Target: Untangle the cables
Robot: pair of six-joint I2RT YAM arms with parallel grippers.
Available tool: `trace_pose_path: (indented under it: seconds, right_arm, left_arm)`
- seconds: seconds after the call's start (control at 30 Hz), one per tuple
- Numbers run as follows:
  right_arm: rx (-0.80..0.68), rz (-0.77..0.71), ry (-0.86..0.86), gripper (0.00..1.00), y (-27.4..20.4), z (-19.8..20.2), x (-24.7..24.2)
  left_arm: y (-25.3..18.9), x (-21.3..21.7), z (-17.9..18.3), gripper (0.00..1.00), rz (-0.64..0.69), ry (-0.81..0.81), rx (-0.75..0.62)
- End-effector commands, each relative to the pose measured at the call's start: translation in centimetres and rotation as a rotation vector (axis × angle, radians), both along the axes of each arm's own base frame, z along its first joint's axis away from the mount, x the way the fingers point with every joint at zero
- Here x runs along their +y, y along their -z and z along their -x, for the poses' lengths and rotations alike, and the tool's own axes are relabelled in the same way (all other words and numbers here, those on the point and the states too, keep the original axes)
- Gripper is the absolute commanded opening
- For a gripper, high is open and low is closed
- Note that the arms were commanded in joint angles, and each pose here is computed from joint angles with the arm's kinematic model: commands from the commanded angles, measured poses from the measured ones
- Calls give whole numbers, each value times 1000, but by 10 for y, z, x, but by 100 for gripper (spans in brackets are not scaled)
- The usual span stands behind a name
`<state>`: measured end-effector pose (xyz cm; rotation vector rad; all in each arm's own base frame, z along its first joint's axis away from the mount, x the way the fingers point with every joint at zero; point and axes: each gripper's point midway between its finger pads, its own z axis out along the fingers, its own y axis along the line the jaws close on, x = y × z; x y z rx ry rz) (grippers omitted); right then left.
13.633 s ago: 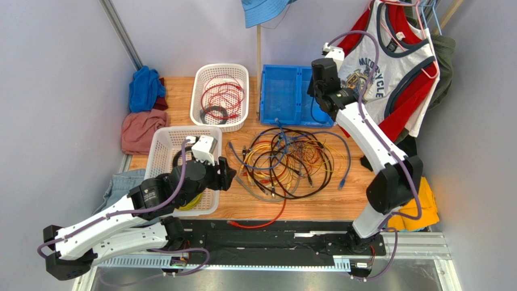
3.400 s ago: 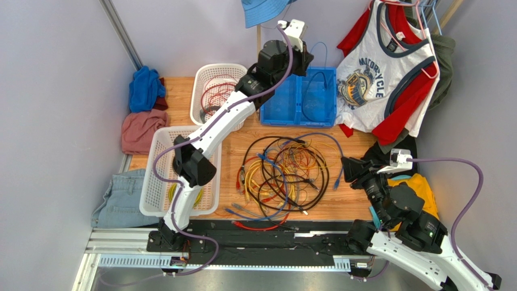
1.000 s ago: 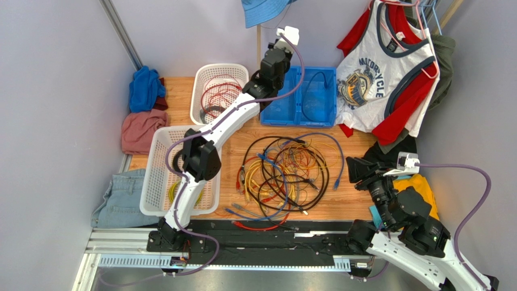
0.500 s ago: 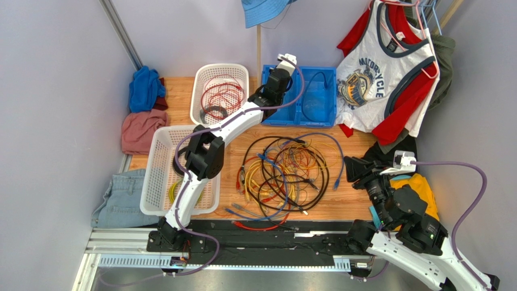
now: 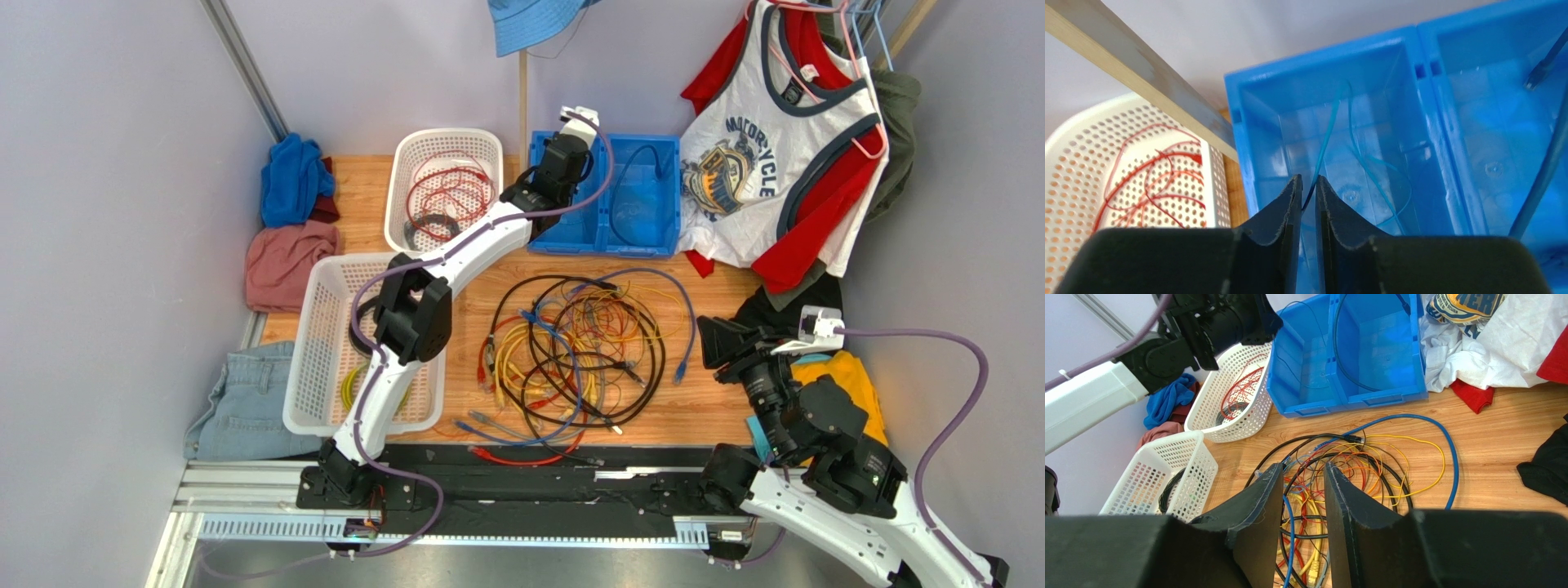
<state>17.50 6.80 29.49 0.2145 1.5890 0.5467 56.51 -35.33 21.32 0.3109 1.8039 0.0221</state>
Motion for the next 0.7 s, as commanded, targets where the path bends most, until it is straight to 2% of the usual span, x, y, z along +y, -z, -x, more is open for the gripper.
trace_pose_path:
  seconds: [0.0,0.13,0.23,0.47,0.57,0.67]
  right_arm:
    - [-11,-19,7,34,-3,0,-1]
    - [-11,-21,6,34,-3,0,-1]
    - [-9,-18,6,34,-2,0,-1]
    - [-8,-22,4,34,-1,0,0]
    - [-8,-24,-5,34,-2,0,2]
    - [0,-27,-17,35,1,-1,7]
  left_arm:
    - [-55,4,-4,31,51,-10,-75]
    - [-55,5,-2,52,57,-5,-58]
    - [-49,3,2,62,61,8,-34]
    - [-72,16,17,66,104,-22,-43]
    - [-97,17,48,66,162,-9,-56]
    - [-99,3,102,68,229,32,-21]
